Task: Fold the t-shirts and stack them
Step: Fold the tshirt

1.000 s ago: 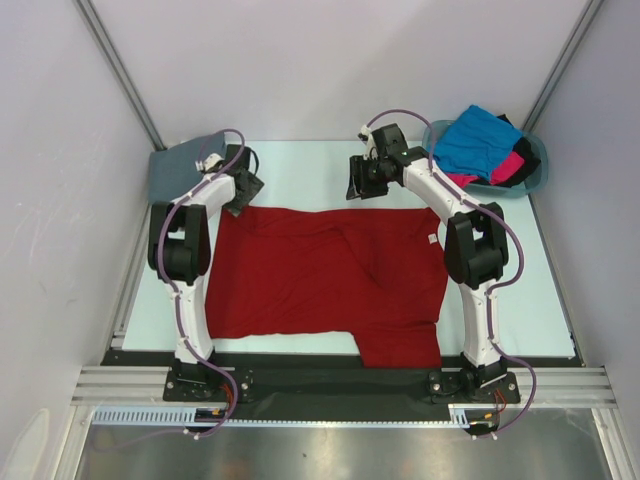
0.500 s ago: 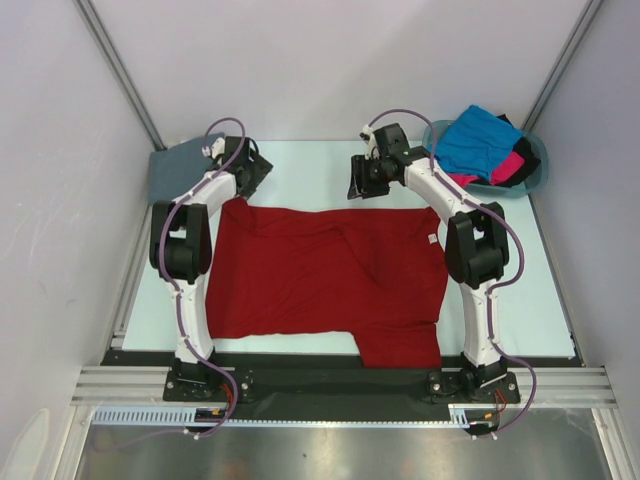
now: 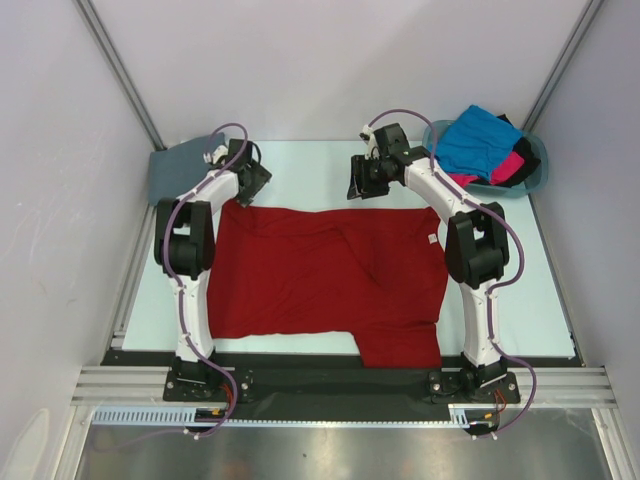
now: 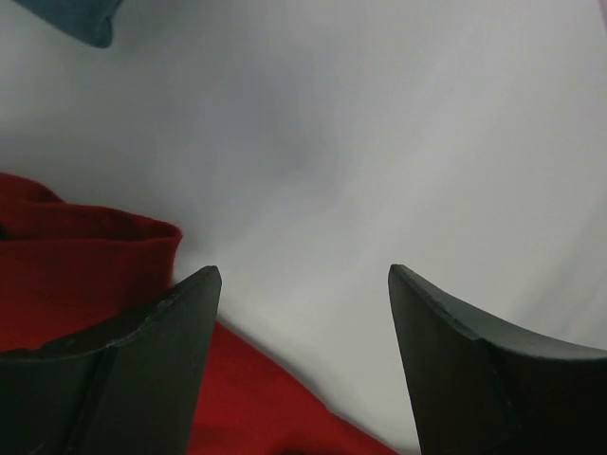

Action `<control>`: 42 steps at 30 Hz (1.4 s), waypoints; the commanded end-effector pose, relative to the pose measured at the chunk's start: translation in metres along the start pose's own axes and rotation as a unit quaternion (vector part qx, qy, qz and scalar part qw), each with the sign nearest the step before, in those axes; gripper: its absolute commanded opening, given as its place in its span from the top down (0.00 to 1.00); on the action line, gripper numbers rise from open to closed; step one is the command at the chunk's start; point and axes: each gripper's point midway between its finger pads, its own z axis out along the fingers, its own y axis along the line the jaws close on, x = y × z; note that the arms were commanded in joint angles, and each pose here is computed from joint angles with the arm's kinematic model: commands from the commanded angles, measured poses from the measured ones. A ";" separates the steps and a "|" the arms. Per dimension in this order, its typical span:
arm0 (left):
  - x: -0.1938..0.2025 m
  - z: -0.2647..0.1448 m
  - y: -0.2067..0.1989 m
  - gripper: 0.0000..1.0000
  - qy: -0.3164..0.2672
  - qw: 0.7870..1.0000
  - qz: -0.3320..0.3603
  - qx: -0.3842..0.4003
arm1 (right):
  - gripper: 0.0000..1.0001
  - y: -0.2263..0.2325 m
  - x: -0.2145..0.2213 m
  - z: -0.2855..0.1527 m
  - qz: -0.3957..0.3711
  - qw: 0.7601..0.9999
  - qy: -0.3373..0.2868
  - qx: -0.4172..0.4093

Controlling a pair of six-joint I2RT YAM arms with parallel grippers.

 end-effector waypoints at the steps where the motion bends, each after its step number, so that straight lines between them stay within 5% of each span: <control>1: -0.018 -0.007 0.005 0.23 -0.026 0.999 0.010 -0.025 | 0.47 0.007 -0.012 -0.008 -0.002 1.000 -0.015 -0.012; 16: -0.029 -0.057 0.076 0.23 -0.051 0.981 0.064 -0.178 | 0.47 0.018 -0.013 -0.016 0.004 0.999 -0.021 -0.033; 28: -0.025 -0.105 0.111 0.23 -0.065 0.973 0.074 -0.207 | 0.48 0.030 -0.014 -0.022 -0.002 0.999 -0.025 -0.046; 42: -0.037 -0.056 0.039 0.22 -0.066 0.992 0.033 -0.098 | 0.47 0.021 -0.010 -0.015 -0.004 0.999 -0.014 -0.033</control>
